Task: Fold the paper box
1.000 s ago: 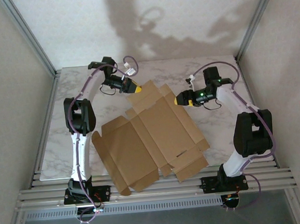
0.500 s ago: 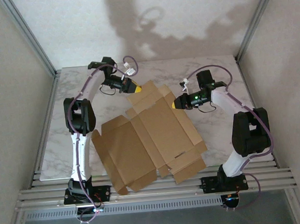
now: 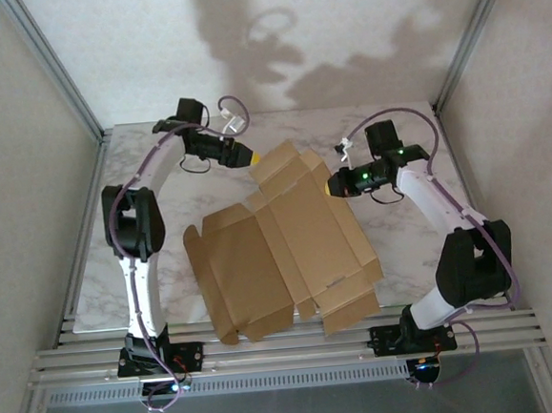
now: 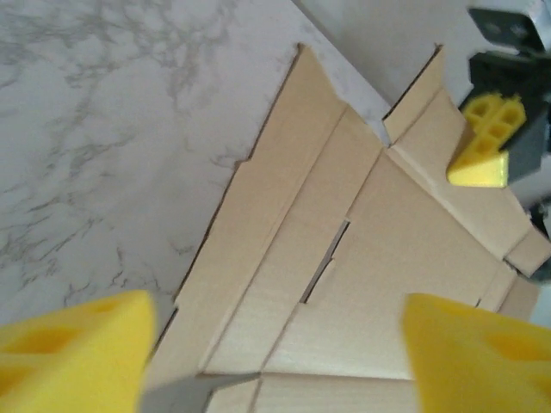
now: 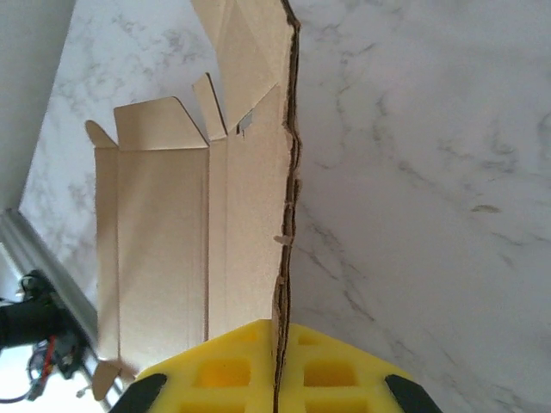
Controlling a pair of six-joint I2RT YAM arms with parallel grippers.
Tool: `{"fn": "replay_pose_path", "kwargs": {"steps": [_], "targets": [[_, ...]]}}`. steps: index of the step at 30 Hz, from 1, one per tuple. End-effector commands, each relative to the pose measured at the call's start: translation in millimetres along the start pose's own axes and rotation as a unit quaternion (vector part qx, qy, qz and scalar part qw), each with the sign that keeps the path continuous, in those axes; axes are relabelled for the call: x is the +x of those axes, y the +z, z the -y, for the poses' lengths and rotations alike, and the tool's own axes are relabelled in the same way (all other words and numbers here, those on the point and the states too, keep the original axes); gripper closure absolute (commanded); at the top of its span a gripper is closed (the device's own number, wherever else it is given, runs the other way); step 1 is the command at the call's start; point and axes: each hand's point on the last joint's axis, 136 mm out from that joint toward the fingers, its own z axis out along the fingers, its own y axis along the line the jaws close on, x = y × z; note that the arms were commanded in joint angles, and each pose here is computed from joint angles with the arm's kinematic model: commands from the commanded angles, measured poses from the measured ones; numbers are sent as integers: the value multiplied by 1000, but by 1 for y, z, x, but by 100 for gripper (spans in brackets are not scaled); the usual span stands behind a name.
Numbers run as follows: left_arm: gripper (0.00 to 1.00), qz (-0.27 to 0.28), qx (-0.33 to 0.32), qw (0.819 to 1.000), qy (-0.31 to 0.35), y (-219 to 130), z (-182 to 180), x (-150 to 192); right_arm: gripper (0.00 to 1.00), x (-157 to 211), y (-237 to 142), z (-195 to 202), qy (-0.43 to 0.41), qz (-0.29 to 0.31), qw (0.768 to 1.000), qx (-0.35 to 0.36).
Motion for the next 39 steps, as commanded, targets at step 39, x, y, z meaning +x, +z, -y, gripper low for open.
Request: {"fn": "replay_pose_path", "kwargs": {"steps": [39], "targets": [[3, -92, -98, 986, -96, 108, 5, 108, 100, -11, -31, 1, -73, -35, 982, 173]]}}
